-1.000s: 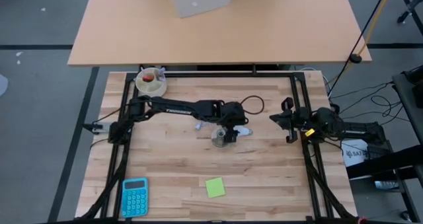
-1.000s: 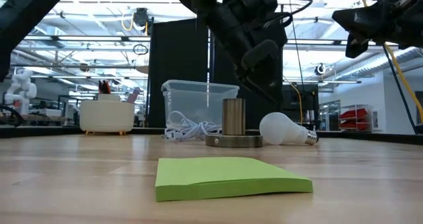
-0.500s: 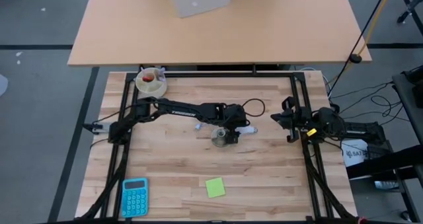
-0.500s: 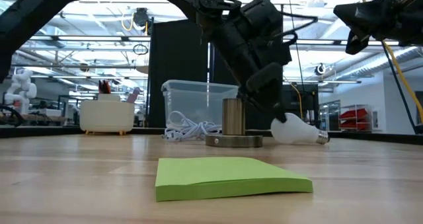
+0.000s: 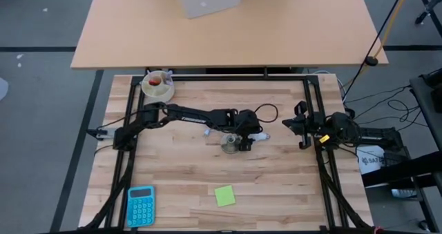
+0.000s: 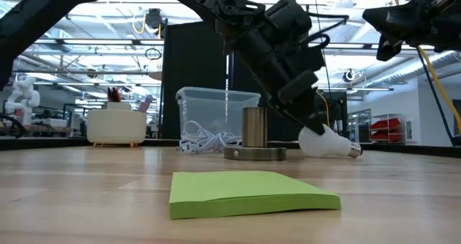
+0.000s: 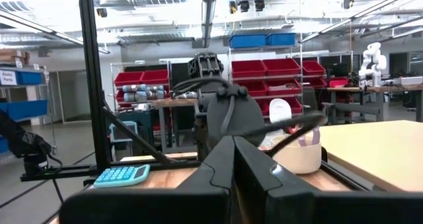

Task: Screw lightbulb
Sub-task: Insert the lightbulb into the lamp

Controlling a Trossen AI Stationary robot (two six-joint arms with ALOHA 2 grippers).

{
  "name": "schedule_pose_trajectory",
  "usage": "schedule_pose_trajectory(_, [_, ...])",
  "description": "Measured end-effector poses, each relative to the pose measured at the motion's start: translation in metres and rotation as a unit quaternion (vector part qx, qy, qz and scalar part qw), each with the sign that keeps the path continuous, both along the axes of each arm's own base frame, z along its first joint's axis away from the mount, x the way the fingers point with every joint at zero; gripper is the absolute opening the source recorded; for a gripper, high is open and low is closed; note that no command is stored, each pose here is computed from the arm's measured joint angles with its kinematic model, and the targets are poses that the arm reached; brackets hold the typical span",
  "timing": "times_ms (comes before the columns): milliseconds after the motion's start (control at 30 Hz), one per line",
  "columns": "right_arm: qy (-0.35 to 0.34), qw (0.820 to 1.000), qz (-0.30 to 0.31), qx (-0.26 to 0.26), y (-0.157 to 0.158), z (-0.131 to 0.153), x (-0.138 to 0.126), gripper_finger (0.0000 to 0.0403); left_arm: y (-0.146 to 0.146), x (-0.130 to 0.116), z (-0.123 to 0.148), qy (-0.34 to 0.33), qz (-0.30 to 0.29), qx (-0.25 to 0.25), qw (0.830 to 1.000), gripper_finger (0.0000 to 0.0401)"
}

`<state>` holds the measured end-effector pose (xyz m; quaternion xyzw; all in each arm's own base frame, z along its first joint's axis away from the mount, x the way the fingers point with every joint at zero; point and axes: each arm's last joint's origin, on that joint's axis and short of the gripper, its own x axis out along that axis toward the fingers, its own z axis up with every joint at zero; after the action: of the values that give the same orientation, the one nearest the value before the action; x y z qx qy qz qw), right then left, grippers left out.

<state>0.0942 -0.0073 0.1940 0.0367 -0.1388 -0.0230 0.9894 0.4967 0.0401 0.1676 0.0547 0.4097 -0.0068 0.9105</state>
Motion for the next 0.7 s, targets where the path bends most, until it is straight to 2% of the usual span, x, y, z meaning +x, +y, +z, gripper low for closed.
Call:
schedule_pose_trajectory(567, [0.001, 1.0, -0.006, -0.012, 0.0, 0.0, 0.0, 0.0004, -0.016, 0.006, -0.005, -0.016, -0.005, -0.008, 1.0, 0.0282])
schedule_pose_trajectory(700, [0.001, 1.0, -0.006, -0.012, 0.0, 0.0, 0.0, 0.0004, -0.022, 0.009, -0.014, -0.02, -0.004, -0.004, 1.0, 0.0282])
